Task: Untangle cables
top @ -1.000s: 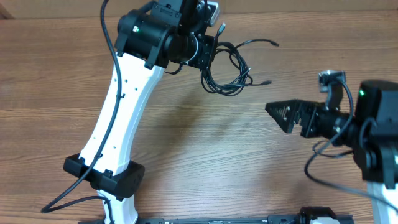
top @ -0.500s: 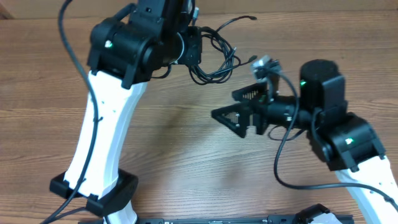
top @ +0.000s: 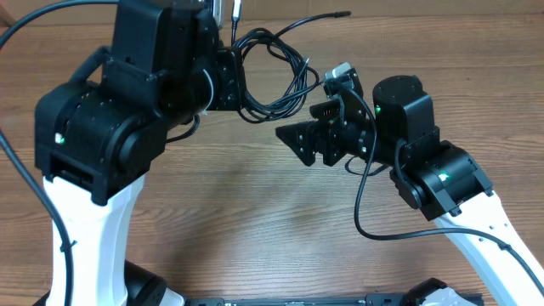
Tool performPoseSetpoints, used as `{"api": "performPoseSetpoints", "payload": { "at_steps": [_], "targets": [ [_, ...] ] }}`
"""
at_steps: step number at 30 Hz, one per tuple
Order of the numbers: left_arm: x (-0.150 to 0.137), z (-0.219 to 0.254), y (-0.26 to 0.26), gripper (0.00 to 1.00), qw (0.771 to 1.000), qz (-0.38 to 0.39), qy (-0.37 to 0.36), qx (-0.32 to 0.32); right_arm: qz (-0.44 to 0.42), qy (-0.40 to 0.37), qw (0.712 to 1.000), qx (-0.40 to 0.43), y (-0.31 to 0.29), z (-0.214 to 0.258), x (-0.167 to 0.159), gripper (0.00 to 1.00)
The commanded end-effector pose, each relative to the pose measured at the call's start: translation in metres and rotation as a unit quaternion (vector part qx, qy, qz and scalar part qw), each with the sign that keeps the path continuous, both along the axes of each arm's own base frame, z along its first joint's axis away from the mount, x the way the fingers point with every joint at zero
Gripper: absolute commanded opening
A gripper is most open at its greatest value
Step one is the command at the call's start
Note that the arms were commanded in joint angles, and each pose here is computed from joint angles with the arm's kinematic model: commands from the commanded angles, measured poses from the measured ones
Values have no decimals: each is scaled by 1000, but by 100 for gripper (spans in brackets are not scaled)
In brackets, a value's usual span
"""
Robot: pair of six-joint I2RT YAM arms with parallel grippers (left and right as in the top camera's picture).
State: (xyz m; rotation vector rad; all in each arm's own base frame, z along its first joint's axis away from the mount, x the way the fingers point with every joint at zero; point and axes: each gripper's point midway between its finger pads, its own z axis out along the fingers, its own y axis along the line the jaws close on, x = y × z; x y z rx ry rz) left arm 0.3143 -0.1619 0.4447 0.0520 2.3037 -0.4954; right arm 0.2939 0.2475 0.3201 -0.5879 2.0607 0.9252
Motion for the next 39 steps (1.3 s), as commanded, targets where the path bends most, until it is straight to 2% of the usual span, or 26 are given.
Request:
{"api": "performPoseSetpoints", "payload": {
  "at_steps": [1, 7, 11, 12, 13, 15, 17, 20, 21, 22, 25, 26, 28, 39],
  "targets": [
    [-7, 12, 0, 4, 998, -38, -36, 25, 20, -37, 999, 32, 10, 23, 1, 91],
    [-8, 10, 2, 4, 993, -72, -54, 73, -10, -72, 987, 143, 15, 79, 17, 91],
    [-9, 8, 3, 4, 993, -73, -50, 76, -13, -77, 983, 169, 16, 92, 18, 89],
    [-9, 8, 3, 4, 993, -73, -50, 76, -14, -74, 982, 173, 16, 93, 18, 84],
    [-9, 8, 3, 4, 993, -73, -50, 75, -14, -73, 982, 174, 16, 93, 18, 75],
    [-9, 9, 2, 4, 993, -73, -53, 74, -14, -73, 982, 174, 16, 93, 18, 50],
    [-9, 9, 2, 4, 993, -74, -53, 73, -14, -73, 982, 174, 16, 93, 18, 42],
    [-11, 10, -3, 4, 993, -85, -51, 62, -14, -73, 982, 174, 16, 93, 18, 40],
    [-11, 11, -5, 4, 993, -86, -51, 56, -14, -73, 982, 174, 16, 93, 18, 32],
    [-9, 14, -6, 4, 994, -82, -54, 45, -15, -72, 982, 174, 16, 93, 18, 4],
    [-1, 15, 7, 4, 994, -45, -66, 71, -21, -67, 983, 167, 14, 89, 20, 4],
    [4, 15, 22, 4, 992, -9, -71, 99, -47, -56, 985, 155, 4, 80, 28, 4],
    [5, 14, 33, 4, 990, 13, -73, 119, -68, -44, 987, 142, -8, 71, 36, 4],
    [-6, 36, 68, 4, 980, 79, -112, 147, -144, -34, 987, 67, -75, 37, 65, 4]
  ]
}}
